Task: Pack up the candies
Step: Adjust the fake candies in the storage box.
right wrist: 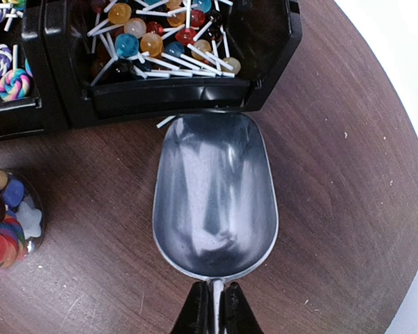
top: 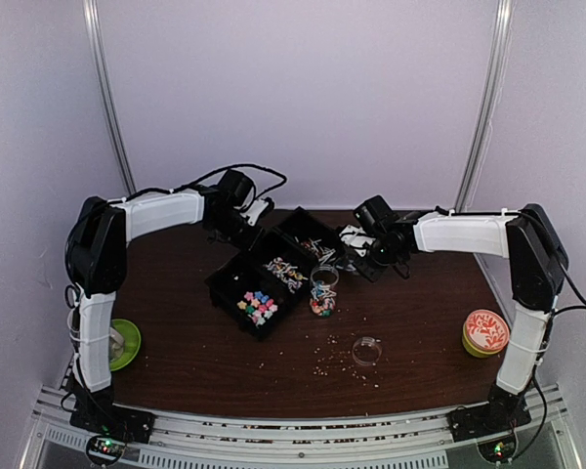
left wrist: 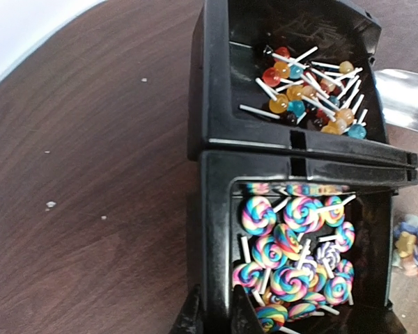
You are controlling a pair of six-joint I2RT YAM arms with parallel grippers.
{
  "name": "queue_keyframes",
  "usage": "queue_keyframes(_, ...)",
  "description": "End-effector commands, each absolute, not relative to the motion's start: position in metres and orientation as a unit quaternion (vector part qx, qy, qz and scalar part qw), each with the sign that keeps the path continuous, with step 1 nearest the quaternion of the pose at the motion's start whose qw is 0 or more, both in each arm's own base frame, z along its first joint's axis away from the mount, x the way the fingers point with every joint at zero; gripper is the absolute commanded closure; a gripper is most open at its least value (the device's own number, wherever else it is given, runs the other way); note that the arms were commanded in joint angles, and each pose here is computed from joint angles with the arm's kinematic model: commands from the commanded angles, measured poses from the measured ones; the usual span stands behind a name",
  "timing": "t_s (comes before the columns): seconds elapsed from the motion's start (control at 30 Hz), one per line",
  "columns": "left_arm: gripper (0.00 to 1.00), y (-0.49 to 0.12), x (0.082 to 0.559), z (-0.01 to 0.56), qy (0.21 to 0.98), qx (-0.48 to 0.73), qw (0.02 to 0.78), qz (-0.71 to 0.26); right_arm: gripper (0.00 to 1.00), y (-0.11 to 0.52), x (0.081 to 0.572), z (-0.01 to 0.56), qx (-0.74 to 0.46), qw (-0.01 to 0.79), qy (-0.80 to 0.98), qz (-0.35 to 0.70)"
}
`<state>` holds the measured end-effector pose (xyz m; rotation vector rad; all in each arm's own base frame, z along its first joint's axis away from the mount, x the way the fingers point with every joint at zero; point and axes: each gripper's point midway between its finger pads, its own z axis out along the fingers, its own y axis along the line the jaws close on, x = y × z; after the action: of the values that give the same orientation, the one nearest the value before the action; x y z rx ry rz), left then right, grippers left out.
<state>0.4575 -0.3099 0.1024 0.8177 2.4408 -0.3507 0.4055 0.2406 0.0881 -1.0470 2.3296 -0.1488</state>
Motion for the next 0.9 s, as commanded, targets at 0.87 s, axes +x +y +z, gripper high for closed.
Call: queue_keyframes(0.87, 1.0, -0.253, 0.484, 0.142, 0.922, 0.231, 0.301, -0.076, 1.0, 0.231, 0.369, 0.054, -0.429, 0.2, 0.879, -0.051)
